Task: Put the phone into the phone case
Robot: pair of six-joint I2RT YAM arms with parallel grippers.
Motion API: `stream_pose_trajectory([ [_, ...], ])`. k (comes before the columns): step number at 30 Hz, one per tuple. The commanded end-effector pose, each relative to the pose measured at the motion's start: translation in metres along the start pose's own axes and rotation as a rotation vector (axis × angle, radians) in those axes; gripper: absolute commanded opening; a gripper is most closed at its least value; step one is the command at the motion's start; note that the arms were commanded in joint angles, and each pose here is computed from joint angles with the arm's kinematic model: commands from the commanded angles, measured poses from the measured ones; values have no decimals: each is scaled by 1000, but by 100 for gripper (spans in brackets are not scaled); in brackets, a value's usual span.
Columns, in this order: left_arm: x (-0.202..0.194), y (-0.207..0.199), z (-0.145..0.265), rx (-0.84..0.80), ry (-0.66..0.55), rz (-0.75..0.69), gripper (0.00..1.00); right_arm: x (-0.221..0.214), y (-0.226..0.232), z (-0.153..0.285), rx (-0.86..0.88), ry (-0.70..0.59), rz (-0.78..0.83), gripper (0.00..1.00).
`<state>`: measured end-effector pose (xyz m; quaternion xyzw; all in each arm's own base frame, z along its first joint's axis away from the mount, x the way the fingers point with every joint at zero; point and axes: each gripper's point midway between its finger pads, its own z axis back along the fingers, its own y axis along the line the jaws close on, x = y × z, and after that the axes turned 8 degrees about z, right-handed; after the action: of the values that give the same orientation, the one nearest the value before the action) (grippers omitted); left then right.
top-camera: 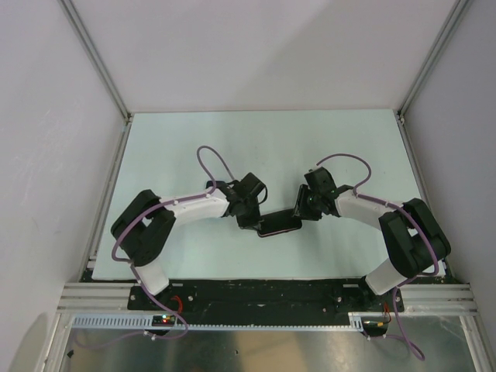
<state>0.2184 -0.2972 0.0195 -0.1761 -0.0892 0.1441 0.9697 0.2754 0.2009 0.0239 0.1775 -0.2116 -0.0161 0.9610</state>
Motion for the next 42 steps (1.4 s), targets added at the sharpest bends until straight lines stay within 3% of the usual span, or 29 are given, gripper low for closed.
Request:
stream_pose_trajectory([
  [1,-38,8,-70,38,24,-43,0,-6,15,-4,56,3,20,40],
  [33,-92,37,-119,184,95,-69,0,-4,15,1,50,-7,33,40],
  [42,-77,18,-93,108,34,-115,0,2,15,5,56,-26,42,41],
])
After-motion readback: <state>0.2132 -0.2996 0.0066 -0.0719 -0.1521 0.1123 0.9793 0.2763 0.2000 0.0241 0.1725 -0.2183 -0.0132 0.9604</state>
